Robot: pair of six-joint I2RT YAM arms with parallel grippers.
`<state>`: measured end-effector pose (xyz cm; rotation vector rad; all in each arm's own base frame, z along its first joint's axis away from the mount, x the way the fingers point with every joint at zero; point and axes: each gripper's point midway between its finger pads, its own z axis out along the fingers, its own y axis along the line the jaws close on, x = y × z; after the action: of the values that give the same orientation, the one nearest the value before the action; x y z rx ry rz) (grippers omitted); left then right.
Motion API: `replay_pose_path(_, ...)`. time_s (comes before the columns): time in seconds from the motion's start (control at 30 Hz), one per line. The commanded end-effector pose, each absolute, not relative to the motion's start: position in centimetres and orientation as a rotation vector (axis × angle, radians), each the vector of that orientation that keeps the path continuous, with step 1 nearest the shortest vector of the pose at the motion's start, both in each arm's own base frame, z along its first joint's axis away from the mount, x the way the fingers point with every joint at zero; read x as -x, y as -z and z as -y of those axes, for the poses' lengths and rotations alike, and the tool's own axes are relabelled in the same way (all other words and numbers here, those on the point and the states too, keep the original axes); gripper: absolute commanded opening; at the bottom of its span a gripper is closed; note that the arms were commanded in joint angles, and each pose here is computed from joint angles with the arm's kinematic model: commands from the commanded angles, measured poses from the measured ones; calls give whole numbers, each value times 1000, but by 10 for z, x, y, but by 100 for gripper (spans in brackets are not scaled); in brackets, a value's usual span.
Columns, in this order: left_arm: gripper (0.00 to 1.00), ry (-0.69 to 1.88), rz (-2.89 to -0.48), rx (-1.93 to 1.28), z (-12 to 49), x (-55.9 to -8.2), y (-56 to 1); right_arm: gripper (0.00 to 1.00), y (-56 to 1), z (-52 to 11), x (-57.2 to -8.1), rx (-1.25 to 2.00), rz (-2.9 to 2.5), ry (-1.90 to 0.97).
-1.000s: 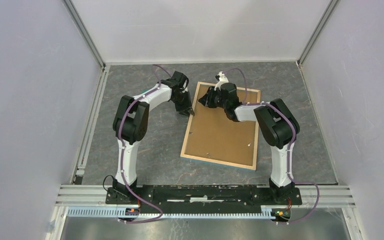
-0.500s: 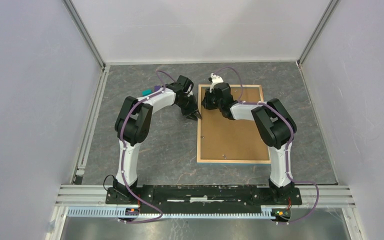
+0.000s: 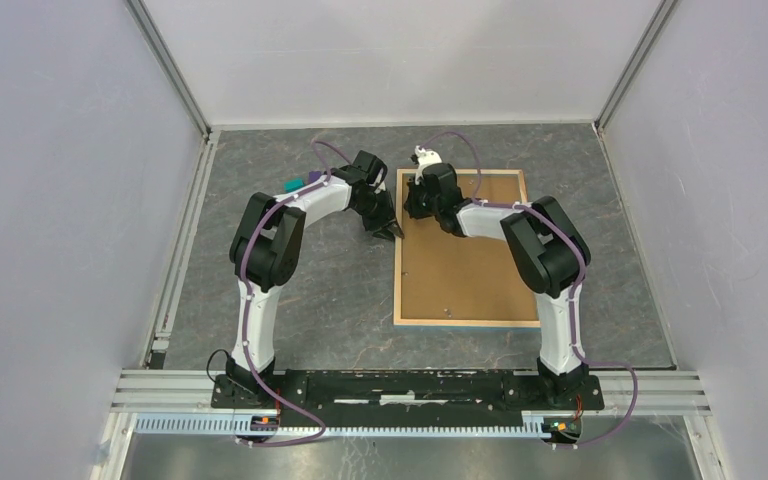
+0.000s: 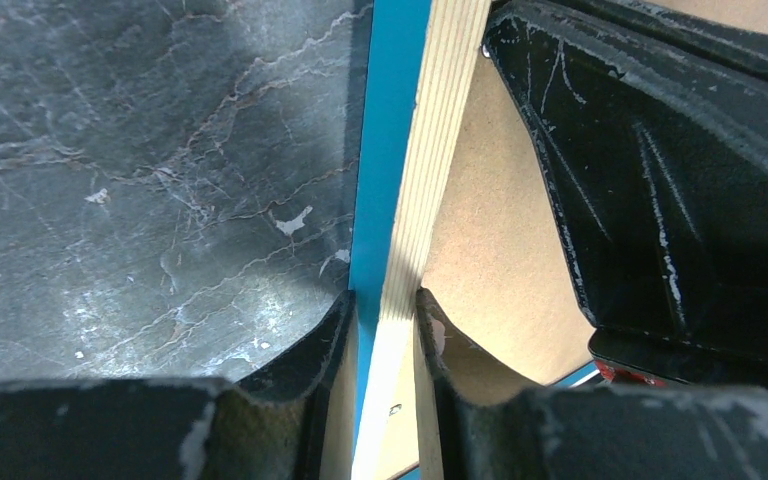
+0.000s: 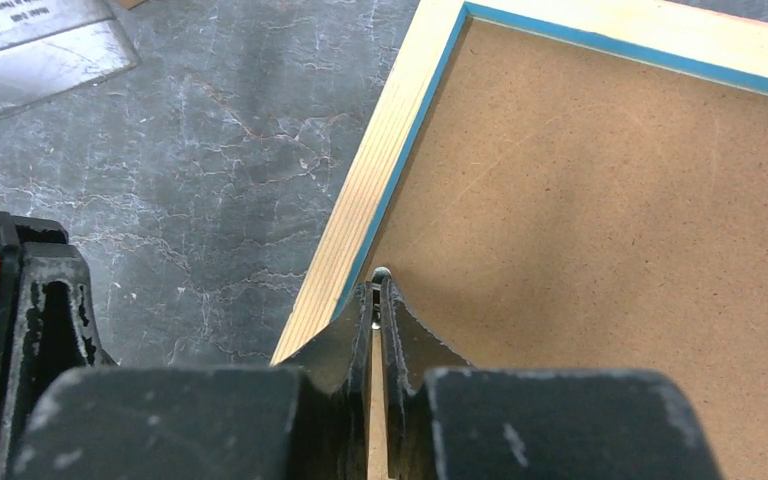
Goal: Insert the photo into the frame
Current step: Install the photo frame at the center of the board.
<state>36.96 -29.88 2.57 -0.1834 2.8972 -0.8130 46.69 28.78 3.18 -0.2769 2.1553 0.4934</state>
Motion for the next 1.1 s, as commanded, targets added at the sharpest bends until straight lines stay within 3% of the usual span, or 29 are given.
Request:
replay_pose_path(0.0,11,762,-2967,222,294,-356,-16,7,-14,-287,-470,359,-2205,-409)
replay_pose_path(0.23,10,772,-2965,220,295,-356,-18,12,-18,-305,-465,558,-2219,-480)
replay_pose_path(0.33,10,772,-2964,221,295,-356,-19,28,-45,-305,-474,481,-2188,-599)
replay_pose_path(0.47,10,774,-2964,221,295,-356,-18,34,-73,-302,-486,359,-2185,-665)
replay_pose_path(0.7,9,768,-2963,219,294,-357,-18,25,-72,-298,-487,264,-2186,-713)
replay_pose_path(1.07,8,767,-2965,215,294,-357,-17,25,-48,-292,-480,263,-2235,-606)
